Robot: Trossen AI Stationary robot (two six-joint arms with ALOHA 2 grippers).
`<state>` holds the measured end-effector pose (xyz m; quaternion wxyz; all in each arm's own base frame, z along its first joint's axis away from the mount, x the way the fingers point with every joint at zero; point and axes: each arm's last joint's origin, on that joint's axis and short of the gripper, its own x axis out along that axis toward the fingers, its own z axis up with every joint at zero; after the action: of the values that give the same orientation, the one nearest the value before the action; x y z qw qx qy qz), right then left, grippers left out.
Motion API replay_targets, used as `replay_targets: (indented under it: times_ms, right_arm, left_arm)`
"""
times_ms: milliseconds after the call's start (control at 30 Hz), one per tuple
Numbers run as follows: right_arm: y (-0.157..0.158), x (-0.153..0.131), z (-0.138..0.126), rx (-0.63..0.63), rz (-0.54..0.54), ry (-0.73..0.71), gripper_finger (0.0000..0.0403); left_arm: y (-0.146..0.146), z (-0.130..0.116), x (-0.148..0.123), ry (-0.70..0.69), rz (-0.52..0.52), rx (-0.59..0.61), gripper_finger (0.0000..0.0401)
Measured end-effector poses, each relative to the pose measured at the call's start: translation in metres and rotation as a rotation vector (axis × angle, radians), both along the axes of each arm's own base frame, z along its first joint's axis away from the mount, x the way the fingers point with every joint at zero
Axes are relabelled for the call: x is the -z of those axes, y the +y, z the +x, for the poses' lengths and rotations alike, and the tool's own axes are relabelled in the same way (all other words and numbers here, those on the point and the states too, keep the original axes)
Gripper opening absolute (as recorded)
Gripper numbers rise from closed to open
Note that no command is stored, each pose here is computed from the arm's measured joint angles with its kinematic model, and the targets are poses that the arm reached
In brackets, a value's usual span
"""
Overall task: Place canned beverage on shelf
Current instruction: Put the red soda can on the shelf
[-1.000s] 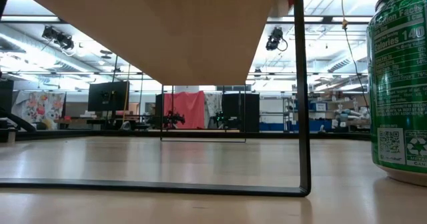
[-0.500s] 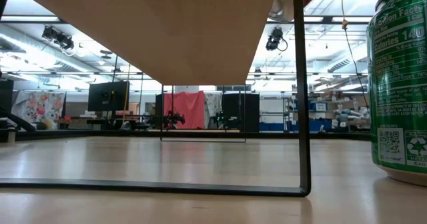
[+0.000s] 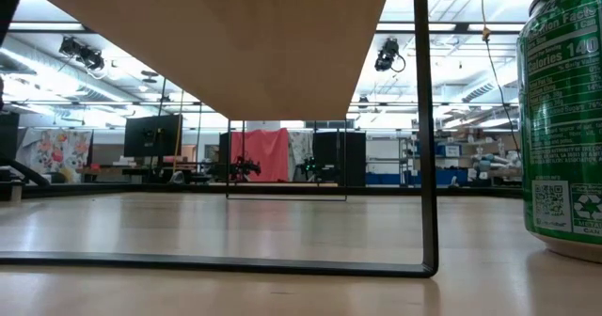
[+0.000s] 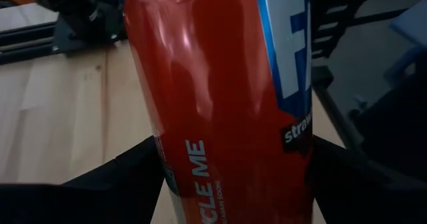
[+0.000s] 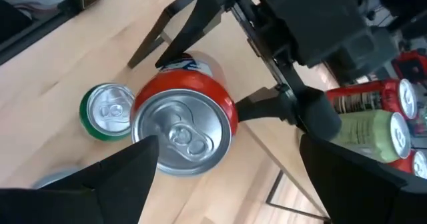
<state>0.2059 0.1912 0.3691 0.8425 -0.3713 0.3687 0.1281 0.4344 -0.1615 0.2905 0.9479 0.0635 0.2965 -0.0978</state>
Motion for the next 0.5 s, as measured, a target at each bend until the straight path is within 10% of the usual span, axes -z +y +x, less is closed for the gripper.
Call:
replay_targets:
  times_ms: [500]
  right_arm:
    - [0.006, 0.016, 0.003, -0.083, -0.045, 0.061, 0.0374]
  left_arm:
    - [0.014, 0.006, -0.001, 0.028, -0.138, 0.097, 0.0318]
